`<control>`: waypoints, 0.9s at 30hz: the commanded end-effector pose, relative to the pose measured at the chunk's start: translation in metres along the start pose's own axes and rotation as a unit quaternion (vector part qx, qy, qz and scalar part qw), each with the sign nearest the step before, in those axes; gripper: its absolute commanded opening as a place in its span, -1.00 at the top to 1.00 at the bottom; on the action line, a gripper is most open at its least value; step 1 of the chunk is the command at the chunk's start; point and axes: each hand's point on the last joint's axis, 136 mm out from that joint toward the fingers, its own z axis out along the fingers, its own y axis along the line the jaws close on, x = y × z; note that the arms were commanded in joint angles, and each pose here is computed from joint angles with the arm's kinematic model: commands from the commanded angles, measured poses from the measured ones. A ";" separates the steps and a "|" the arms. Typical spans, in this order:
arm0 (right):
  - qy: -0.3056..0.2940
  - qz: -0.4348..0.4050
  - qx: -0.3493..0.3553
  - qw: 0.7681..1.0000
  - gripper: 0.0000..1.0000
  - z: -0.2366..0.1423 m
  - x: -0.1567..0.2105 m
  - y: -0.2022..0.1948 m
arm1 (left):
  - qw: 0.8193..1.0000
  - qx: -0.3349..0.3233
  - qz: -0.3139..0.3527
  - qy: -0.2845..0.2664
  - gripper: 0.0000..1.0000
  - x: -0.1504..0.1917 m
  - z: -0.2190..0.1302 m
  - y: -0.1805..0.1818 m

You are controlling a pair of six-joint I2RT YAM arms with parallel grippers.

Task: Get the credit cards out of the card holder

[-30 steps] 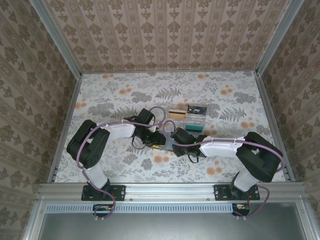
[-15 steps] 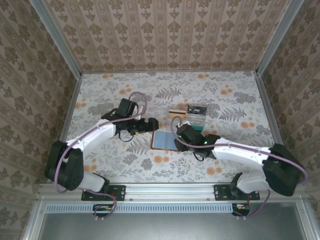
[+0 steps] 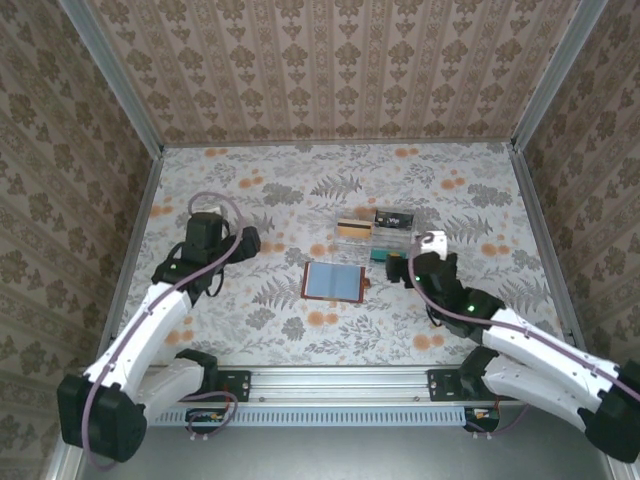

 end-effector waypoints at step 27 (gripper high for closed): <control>-0.070 0.016 0.128 0.989 -1.00 0.135 -0.025 -0.119 | 0.985 -0.036 0.116 -0.123 -1.00 -0.037 0.131 0.066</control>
